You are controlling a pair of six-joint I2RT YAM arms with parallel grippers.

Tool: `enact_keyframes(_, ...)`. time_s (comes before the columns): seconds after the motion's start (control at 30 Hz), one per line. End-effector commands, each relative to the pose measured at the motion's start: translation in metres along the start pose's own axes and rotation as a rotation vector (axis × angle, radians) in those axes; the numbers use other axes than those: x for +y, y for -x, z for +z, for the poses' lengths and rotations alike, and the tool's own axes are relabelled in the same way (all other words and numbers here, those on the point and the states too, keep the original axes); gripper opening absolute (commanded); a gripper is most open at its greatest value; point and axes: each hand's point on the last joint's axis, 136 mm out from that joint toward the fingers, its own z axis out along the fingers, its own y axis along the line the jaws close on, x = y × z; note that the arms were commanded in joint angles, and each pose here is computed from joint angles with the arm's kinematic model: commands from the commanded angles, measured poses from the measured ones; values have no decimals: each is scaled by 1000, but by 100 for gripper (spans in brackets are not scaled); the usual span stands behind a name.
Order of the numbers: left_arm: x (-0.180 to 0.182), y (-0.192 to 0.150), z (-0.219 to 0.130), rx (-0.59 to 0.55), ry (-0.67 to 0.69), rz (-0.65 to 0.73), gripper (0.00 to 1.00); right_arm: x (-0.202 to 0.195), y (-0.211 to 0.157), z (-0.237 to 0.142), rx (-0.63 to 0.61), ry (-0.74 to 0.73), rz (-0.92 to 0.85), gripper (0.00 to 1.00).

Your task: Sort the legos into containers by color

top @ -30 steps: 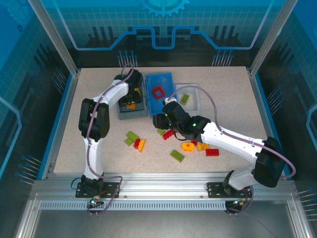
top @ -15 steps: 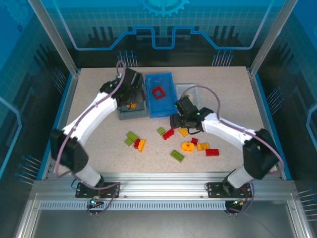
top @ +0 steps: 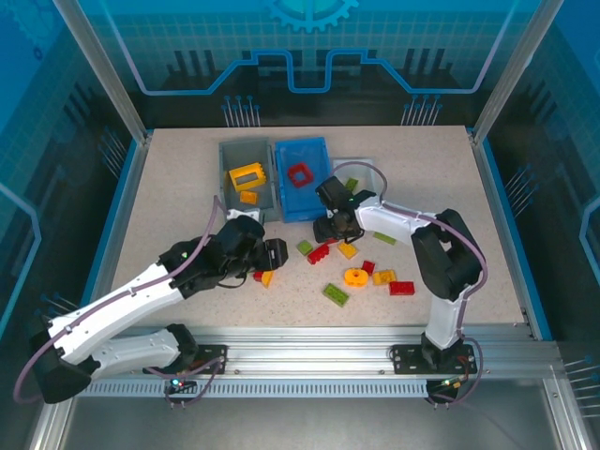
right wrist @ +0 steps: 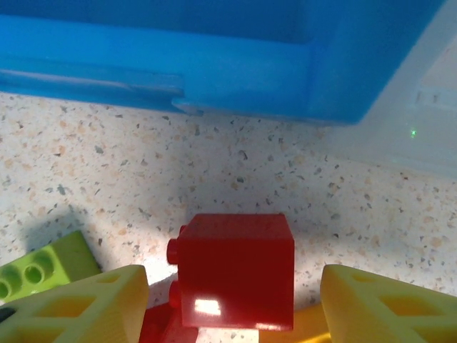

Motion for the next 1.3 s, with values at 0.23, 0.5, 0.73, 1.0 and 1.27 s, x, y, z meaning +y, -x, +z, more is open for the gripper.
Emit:
enact_keyframes(0.23, -11, 13, -10, -72, -40, -34, 58, -8, 3, 6, 5, -59, -5, 43)
enact_keyframes(0.5, -17, 32, -32, -152, -65, -41, 58, 22, 24, -71, -182, -59, -40, 39)
enact_keyframes(0.73, -26, 49, -38, -206, -64, -40, 59, 49, 78, -44, -167, 36, 10, 39)
enact_keyframes(1.0, -18, 50, -39, -208, -16, -28, 58, 52, 122, 6, -84, 87, 72, 41)
enact_keyframes(1.27, 18, 25, -30, -129, 132, -60, 58, 53, 133, -8, -114, 90, 67, 61)
